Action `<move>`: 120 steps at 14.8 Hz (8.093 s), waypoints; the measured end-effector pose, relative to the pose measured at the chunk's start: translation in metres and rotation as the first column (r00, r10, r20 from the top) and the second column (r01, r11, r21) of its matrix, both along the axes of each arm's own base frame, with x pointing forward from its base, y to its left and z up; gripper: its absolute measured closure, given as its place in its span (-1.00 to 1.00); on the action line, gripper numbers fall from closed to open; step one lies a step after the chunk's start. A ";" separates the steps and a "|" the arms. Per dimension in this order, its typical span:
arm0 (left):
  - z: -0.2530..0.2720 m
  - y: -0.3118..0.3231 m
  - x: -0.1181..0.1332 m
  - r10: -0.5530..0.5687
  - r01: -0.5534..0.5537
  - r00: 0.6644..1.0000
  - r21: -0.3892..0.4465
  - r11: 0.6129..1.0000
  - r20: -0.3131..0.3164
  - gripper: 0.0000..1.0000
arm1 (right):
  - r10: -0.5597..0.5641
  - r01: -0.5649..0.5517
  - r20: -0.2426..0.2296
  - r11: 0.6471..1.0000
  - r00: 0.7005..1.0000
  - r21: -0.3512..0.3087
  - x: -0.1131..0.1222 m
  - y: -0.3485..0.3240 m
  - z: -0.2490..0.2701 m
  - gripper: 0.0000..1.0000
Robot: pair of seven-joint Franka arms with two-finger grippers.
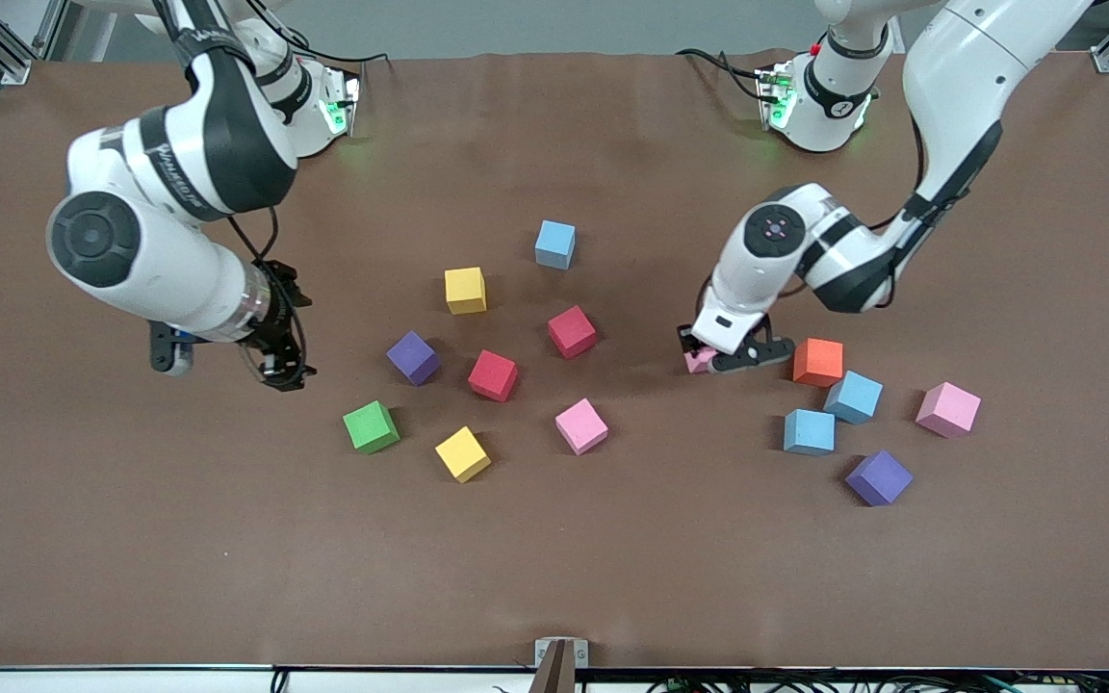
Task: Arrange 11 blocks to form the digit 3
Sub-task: 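Grasp a pink cube from the cluster with the left gripper, then carry the pink cube toward the blue cube while the right gripper grasps yellow, then lower the pink cube beside the blue cube and open the left gripper, then move the left gripper back to the cluster over a light blue cube, then close the left gripper on the light blue cube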
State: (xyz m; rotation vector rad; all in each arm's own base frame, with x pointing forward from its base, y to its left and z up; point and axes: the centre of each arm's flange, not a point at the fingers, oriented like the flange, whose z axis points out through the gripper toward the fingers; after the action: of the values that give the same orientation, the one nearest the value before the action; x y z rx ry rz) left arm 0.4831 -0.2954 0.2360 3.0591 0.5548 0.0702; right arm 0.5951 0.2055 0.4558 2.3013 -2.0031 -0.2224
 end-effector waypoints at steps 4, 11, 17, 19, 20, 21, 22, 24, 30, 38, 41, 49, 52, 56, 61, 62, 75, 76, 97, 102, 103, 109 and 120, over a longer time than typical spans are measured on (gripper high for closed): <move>-0.006 -0.043 -0.044 0.339 -0.339 0.940 0.000 0.941 -0.036 -0.12 | 0.006 -0.006 0.009 1.000 1.000 0.003 -0.016 0.004 -0.016 -1.00; -0.016 -0.121 -0.137 0.742 -0.739 0.670 0.086 0.668 -0.004 -0.12 | 0.004 -0.005 0.051 1.000 0.999 0.024 -0.057 0.063 0.021 -1.00; -0.014 -0.147 -0.159 0.847 -0.841 0.530 0.116 0.529 -0.024 -0.12 | 0.035 -0.036 0.058 0.999 0.998 0.019 -0.080 0.086 -0.035 -1.00; -0.014 -0.153 -0.151 0.869 -0.862 0.494 0.121 0.493 -0.022 -0.12 | 0.044 -0.046 0.080 0.999 0.996 0.023 -0.092 0.092 -0.068 -1.00; -0.017 -0.156 -0.147 0.876 -0.869 0.481 0.122 0.480 -0.022 -0.12 | 0.049 -0.051 0.089 0.998 0.995 0.022 -0.103 0.097 -0.087 -1.00; -0.022 -0.160 -0.144 0.881 -0.874 0.472 0.124 0.470 -0.016 -0.12 | 0.058 -0.060 0.090 0.998 0.994 0.018 -0.117 0.105 -0.106 -1.00; -0.027 -0.164 -0.143 0.883 -0.875 0.469 0.127 0.466 -0.008 -0.12 | 0.074 -0.075 0.083 0.997 0.994 0.011 -0.133 0.113 -0.123 -1.00; -0.034 -0.171 -0.146 0.881 -0.874 0.473 0.133 0.467 0.014 -0.12 | 0.110 -0.110 0.060 0.994 0.992 -0.008 -0.165 0.129 -0.147 -1.00; -0.034 -0.180 -0.149 0.884 -0.877 0.467 0.133 0.461 0.016 -0.12 | 0.106 -0.105 0.077 0.994 0.991 -0.008 -0.188 0.145 -0.164 -1.00; -0.034 -0.193 -0.165 0.893 -0.880 0.451 0.164 0.446 -0.011 -0.12 | 0.092 -0.090 0.096 0.996 0.991 -0.021 -0.188 0.140 -0.221 -1.00; -0.034 -0.193 -0.166 0.903 -0.886 0.430 0.180 0.427 -0.022 -0.12 | 0.090 -0.088 0.095 0.996 0.991 -0.023 -0.188 0.139 -0.223 -1.00; -0.034 -0.199 -0.170 0.920 -0.896 0.389 0.213 0.390 -0.050 -0.12 | 0.053 -0.052 0.092 0.998 0.994 -0.019 -0.187 0.138 -0.245 -1.00; -0.034 -0.200 -0.170 0.920 -0.895 0.390 0.214 0.391 -0.051 -0.12 | 0.029 -0.029 0.097 1.000 0.995 0.000 -0.185 0.139 -0.244 -1.00; -0.036 -0.201 -0.172 0.919 -0.894 0.392 0.216 0.393 -0.051 -0.32 | 0.021 -0.022 0.095 1.000 0.995 0.002 -0.185 0.139 -0.244 -0.96; -0.044 -0.201 -0.171 0.920 -0.890 0.389 0.241 0.388 -0.046 -1.00 | 0.019 -0.019 0.094 1.000 0.995 0.002 -0.185 0.139 -0.244 -0.89; -0.041 -0.202 -0.168 0.921 -0.891 0.387 0.241 0.385 -0.040 -1.00 | 0.019 -0.019 0.094 1.000 0.995 0.002 -0.185 0.139 -0.244 -0.78; 0.045 -0.213 -0.147 0.892 -0.878 0.452 0.179 0.444 0.004 -1.00 | -0.073 0.074 0.077 0.997 0.994 -0.013 -0.210 0.166 -0.239 -0.06; 0.058 -0.208 -0.125 0.900 -0.889 0.436 0.156 0.432 -0.005 -1.00 | -0.077 0.078 0.075 0.997 0.994 -0.014 -0.214 0.171 -0.237 -0.06; 0.093 0.042 0.116 -0.024 0.031 0.998 0.095 0.995 -0.065 -1.00 | -0.082 0.084 0.067 0.996 0.994 -0.025 -0.284 0.223 -0.223 -0.06; 0.079 0.116 0.148 -0.324 0.328 0.944 0.052 0.943 -0.066 -1.00 | -0.085 0.087 0.076 0.996 0.993 -0.015 -0.285 0.225 -0.222 -0.06; 0.074 0.130 0.154 -0.377 0.379 0.925 0.042 0.924 -0.055 -1.00 | -0.088 0.089 0.077 0.996 0.993 -0.014 -0.285 0.226 -0.223 -0.06; 0.016 0.160 0.164 -0.512 0.515 0.857 0.083 0.853 -0.061 -1.00 | -0.090 0.091 0.076 0.996 0.993 -0.020 -0.290 0.225 -0.228 -0.06; -0.007 0.164 0.162 -0.520 0.527 0.849 0.083 0.846 -0.090 -1.00 | -0.096 0.098 0.086 0.995 0.992 -0.018 -0.288 0.225 -0.241 -0.06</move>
State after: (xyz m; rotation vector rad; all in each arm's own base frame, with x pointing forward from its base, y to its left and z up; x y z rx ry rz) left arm 0.6447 -0.1310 0.2291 3.1976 -0.3137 -0.0161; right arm 0.3067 0.4304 0.2148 2.2396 -2.1489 -0.1096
